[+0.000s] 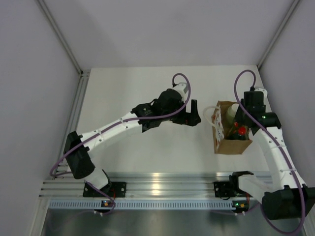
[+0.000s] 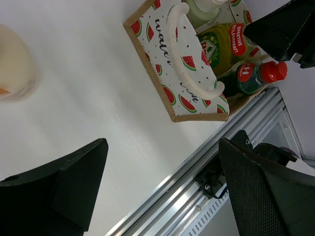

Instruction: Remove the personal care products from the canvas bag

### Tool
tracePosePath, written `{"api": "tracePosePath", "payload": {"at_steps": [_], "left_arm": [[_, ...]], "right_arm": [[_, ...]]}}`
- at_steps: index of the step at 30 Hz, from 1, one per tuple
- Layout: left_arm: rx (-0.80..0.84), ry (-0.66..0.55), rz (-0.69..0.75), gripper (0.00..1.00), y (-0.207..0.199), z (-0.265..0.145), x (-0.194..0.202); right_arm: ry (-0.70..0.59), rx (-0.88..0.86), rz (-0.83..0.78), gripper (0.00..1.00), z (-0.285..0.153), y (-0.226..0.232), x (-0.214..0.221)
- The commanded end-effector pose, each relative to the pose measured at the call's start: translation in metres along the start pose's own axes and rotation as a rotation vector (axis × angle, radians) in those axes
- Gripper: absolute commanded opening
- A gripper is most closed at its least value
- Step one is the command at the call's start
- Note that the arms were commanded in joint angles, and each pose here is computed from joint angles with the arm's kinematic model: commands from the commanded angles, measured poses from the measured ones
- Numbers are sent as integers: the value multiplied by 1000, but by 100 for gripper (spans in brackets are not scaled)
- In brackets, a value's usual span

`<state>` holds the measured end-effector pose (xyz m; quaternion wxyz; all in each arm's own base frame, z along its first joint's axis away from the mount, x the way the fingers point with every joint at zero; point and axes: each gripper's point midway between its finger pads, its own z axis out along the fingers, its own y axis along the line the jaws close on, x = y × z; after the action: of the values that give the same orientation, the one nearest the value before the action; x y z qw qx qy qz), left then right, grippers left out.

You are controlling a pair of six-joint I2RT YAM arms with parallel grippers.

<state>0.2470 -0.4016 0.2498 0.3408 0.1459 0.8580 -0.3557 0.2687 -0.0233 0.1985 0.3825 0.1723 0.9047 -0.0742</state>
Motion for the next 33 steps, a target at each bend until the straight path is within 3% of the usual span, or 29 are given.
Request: {"api": "tracePosePath", "payload": {"at_steps": [1, 6, 21, 23, 27, 33], "left_arm": [[41, -53, 17, 98, -11, -11, -14], [40, -53, 20, 98, -11, -11, -15], [49, -51, 23, 98, -14, -13, -13], [51, -51, 24, 98, -15, -13, -13], [55, -55, 26, 98, -17, -16, -13], [29, -93, 26, 98, -13, -24, -20]], "right_arm": [[27, 51, 20, 41, 2, -12, 10], [25, 54, 26, 32, 1, -13, 10], [-12, 69, 39, 31, -4, -17, 1], [-6, 69, 37, 27, -3, -17, 3], [-28, 67, 44, 0, -7, -17, -4], [-96, 64, 58, 0, -21, -17, -27]]}}
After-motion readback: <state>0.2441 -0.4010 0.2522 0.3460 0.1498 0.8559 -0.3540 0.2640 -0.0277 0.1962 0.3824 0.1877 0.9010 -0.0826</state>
